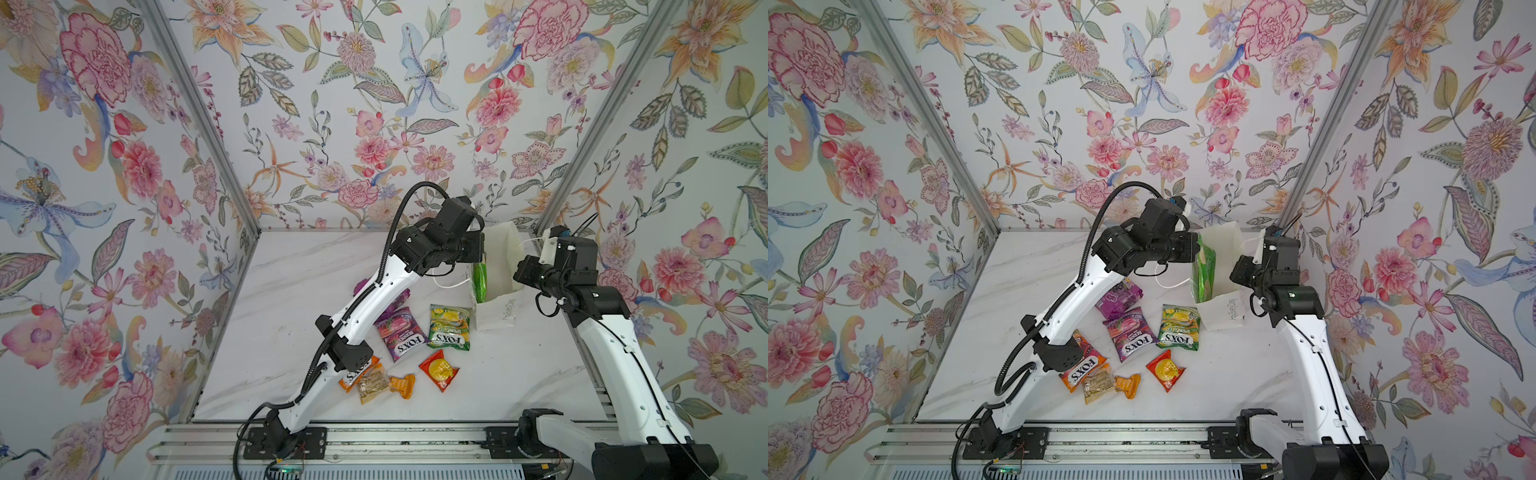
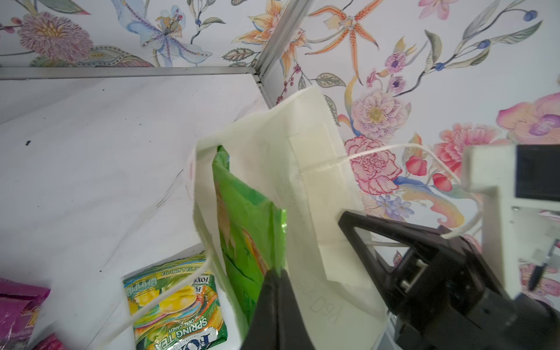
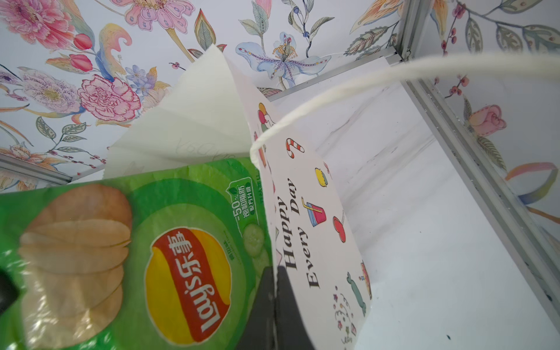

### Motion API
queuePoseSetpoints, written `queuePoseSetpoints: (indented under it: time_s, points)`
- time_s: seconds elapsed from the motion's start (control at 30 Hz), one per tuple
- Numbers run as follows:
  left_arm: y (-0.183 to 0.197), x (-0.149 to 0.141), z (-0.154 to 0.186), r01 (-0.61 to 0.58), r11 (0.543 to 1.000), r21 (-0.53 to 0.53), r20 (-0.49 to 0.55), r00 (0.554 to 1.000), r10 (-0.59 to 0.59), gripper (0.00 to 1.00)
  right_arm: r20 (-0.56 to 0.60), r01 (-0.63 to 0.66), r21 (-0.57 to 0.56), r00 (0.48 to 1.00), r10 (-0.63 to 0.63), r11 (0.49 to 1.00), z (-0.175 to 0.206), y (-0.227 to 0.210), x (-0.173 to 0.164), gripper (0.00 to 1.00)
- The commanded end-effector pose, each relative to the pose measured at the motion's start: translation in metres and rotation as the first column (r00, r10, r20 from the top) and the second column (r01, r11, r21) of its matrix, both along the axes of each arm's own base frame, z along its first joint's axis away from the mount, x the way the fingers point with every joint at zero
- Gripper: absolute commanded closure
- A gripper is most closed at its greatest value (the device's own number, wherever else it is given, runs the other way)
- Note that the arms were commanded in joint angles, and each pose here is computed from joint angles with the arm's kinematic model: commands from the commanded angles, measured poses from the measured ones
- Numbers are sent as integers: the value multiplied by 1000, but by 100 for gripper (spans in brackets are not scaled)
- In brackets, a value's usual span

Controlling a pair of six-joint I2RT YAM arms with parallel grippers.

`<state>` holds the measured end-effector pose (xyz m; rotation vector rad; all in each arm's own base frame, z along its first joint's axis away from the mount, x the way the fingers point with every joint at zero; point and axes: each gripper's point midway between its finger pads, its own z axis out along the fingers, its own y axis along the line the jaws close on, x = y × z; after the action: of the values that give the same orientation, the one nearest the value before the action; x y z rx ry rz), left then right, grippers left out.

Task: Place the snacks into the paper bag
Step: Place the snack in the paper bag.

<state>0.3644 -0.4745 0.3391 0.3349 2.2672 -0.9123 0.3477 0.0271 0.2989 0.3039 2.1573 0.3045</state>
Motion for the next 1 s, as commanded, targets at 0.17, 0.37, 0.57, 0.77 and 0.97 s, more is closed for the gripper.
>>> queuePoseSetpoints:
  time_s: [0.17, 0.37, 0.57, 0.77, 0.97]
  points:
    - [21, 28, -35, -65, 993, 97, -27, 997, 68, 100, 10, 29, -3, 1000, -29, 1000, -4, -5, -8, 100]
    - [28, 37, -34, -95, 990, 103, -8, 995, 96, 100, 2, 10, 0, 1000, -10, 1000, -7, 1, -7, 100]
    - [26, 43, -44, -98, 990, 104, -24, 995, 101, 100, -2, 7, -10, 1000, -7, 1000, -10, 4, -7, 100]
    - [23, 44, -31, -92, 994, 64, -2, 996, 93, 84, -10, -4, -12, 1000, 4, 1000, -13, 8, -5, 100]
    - [29, 39, -2, -89, 996, 33, 52, 995, 87, 62, -1, 2, -21, 1000, -2, 1000, -10, 6, -5, 100]
